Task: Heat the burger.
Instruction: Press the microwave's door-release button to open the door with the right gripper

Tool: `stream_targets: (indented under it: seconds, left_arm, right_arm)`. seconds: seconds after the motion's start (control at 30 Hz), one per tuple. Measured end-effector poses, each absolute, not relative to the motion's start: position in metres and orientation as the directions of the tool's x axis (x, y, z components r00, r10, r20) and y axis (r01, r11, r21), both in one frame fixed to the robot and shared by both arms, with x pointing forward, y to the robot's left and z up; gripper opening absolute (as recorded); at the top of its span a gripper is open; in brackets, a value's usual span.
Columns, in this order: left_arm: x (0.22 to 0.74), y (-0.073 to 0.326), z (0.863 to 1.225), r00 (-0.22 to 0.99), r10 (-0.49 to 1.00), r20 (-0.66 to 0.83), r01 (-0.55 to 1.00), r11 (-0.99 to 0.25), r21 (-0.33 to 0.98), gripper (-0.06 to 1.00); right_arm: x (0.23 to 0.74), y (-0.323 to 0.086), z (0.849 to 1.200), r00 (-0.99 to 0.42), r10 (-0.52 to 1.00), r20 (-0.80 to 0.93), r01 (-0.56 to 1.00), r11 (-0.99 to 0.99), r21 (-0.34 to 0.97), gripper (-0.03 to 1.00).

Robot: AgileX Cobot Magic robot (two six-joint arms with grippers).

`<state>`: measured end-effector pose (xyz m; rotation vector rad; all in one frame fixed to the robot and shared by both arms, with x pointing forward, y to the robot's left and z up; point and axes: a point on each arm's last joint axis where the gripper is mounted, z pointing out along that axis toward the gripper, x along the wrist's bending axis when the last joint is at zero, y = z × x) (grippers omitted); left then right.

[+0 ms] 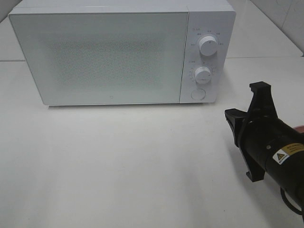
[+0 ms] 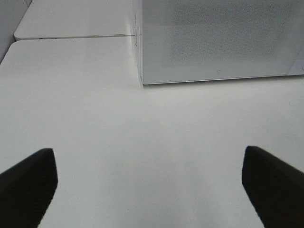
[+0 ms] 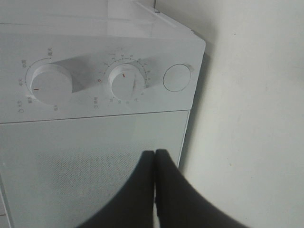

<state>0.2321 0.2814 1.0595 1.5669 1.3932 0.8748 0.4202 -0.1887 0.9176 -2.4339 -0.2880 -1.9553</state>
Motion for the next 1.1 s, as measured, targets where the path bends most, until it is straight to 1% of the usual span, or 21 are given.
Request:
stream_targets:
  seconds: [0.23, 0.57, 0.87, 1.1]
  left_arm:
    - [0.232, 0.281, 1.059, 0.137, 0.990, -0.032, 0.401, -0.026, 0.915, 0.98]
    - [0.232, 0.281, 1.059, 0.137, 0.990, -0.032, 0.401, -0.026, 0.915, 0.98]
    - [0.232, 0.281, 1.059, 0.137, 0.990, -0.032, 0.401, -0.026, 0.915, 0.98]
    - [0.232, 0.281, 1.059, 0.137, 0.990, -0.032, 0.401, -0.026, 0.915, 0.98]
  right_arm:
    - [0.431, -0.182, 0.907, 0.242, 0.141, 0.960, 0.107, -0.987, 0.118, 0.02]
    - [0.446, -0.167, 0.893, 0.268, 0.140, 0.953, 0.090, -0.989, 0.120, 0.02]
    - [0.463, -0.163, 0.882, 0.292, 0.109, 0.950, 0.043, -0.994, 0.101, 0.02]
    - [0.480, -0.164, 0.885, 0.302, 0.057, 0.952, -0.005, -0.998, 0.061, 0.02]
